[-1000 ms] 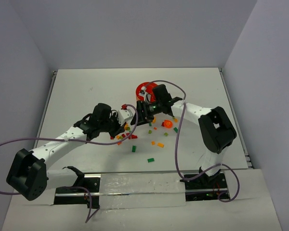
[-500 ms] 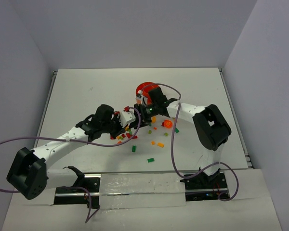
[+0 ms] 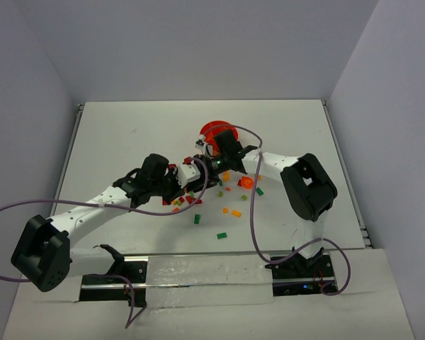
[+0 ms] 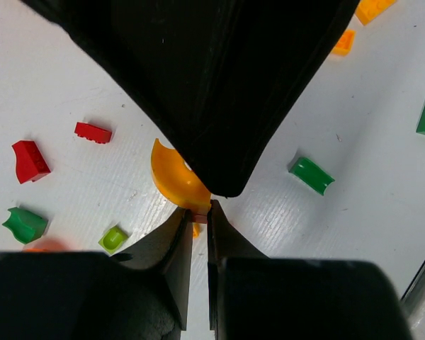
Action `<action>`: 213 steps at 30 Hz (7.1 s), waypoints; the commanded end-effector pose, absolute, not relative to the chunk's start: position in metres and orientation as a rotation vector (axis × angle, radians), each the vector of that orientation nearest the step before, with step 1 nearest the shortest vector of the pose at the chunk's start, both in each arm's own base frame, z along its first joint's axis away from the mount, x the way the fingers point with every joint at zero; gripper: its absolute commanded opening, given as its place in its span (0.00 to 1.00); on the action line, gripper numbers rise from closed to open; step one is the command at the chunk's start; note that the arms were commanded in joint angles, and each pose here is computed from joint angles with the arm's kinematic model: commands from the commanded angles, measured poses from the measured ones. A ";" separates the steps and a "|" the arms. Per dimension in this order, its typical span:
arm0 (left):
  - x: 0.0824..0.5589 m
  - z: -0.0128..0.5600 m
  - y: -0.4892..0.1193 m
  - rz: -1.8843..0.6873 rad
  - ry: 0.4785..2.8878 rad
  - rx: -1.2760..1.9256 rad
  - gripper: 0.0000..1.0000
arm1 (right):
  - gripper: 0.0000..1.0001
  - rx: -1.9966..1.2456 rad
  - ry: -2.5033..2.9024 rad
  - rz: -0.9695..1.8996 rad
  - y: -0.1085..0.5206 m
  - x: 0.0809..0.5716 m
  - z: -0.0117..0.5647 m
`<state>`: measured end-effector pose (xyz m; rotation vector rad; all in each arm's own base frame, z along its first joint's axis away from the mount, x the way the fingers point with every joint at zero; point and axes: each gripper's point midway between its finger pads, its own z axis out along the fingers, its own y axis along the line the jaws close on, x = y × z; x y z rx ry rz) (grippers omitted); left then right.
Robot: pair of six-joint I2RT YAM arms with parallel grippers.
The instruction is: Sort the legos into containers by color
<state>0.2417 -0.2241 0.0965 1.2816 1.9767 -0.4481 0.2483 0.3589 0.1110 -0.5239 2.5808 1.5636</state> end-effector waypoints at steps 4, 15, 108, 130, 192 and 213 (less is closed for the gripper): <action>0.257 0.125 -0.242 -0.460 1.882 1.260 0.00 | 0.51 -0.557 2.547 1.623 0.375 0.252 0.117; 0.253 0.121 -0.246 -0.474 1.883 1.283 0.00 | 0.34 -0.554 2.537 1.651 0.378 0.255 0.119; 0.181 0.169 -0.263 -0.808 1.456 1.372 0.00 | 0.49 -0.996 2.039 2.126 0.345 0.178 0.197; 0.207 0.164 -0.258 -0.731 1.590 1.274 0.00 | 0.40 -0.956 2.237 1.927 0.342 0.200 0.153; 0.319 0.165 -0.227 -0.608 2.058 0.953 0.00 | 0.62 -0.503 2.244 0.621 0.161 0.343 0.193; 0.380 0.227 -0.235 -0.440 1.969 0.793 0.00 | 1.00 -0.342 2.002 0.139 0.090 0.373 0.250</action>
